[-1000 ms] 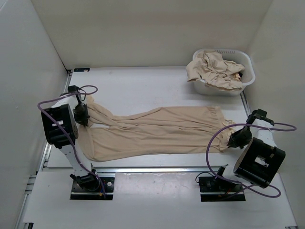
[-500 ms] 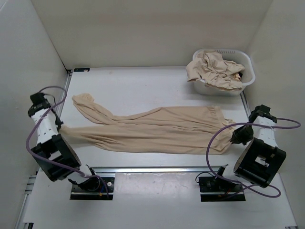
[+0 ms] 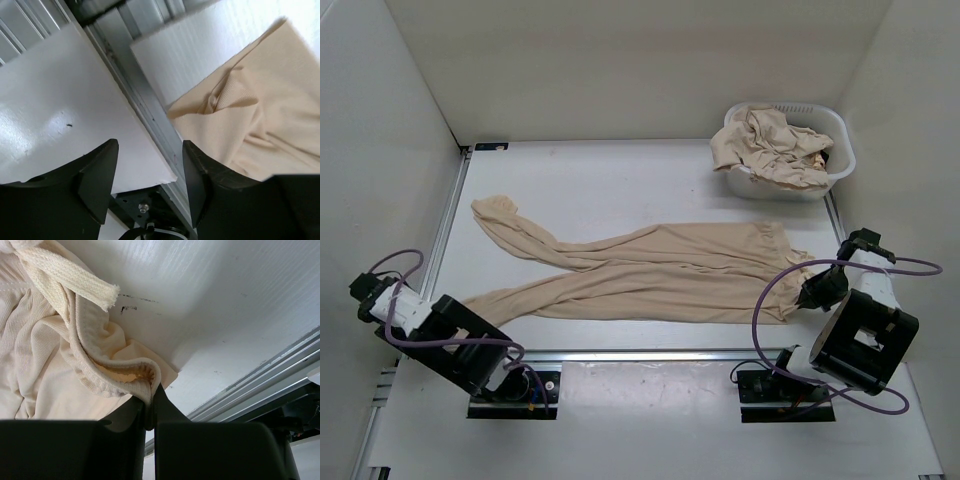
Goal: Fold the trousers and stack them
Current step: Flatten the trousers out
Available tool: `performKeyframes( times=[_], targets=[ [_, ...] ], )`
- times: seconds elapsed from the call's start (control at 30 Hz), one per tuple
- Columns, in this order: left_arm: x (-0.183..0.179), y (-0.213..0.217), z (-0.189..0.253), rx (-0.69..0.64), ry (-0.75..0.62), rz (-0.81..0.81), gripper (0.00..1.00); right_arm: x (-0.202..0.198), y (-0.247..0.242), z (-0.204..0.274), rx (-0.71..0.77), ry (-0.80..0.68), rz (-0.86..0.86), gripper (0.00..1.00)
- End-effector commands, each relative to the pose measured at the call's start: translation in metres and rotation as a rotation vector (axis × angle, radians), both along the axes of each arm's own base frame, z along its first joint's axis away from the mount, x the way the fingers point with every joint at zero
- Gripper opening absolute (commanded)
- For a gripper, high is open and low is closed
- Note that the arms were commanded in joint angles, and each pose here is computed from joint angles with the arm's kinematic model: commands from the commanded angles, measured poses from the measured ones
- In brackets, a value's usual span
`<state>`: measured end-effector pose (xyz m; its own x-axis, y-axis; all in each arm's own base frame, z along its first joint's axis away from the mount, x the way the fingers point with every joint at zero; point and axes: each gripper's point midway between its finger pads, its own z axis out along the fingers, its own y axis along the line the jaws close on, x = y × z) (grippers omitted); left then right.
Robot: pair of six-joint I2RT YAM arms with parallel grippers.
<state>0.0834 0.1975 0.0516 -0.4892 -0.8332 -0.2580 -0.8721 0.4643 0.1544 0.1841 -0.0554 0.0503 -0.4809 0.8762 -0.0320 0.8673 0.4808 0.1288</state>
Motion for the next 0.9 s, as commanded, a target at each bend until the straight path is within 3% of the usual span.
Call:
performKeyframes(
  times=[0.0, 0.2, 0.33, 0.57, 0.77, 0.87],
  targets=[
    [0.021, 0.012, 0.013, 0.004, -0.125, -0.001, 0.67, 0.003, -0.002, 0.002, -0.004, -0.008, -0.003, 0.0],
    [0.061, 0.004, 0.023, -0.17, -0.243, -0.064, 0.68, -0.003, 0.0, 0.003, -0.01, 0.004, -0.004, 0.0],
    [0.066, -0.019, 0.008, -0.233, -0.187, -0.129, 0.71, -0.007, -0.005, 0.004, -0.04, 0.016, -0.007, 0.0],
    [0.063, -0.014, -0.019, -0.133, -0.097, -0.181, 0.7, -0.008, -0.006, 0.004, -0.048, 0.021, -0.008, 0.0],
    [0.066, -0.01, -0.026, -0.11, -0.074, -0.195, 0.57, -0.01, -0.005, 0.003, -0.048, 0.021, -0.008, 0.0],
    [0.068, -0.008, -0.026, -0.095, -0.071, -0.202, 0.4, -0.01, -0.005, 0.003, -0.048, 0.021, -0.008, 0.0]
  ],
)
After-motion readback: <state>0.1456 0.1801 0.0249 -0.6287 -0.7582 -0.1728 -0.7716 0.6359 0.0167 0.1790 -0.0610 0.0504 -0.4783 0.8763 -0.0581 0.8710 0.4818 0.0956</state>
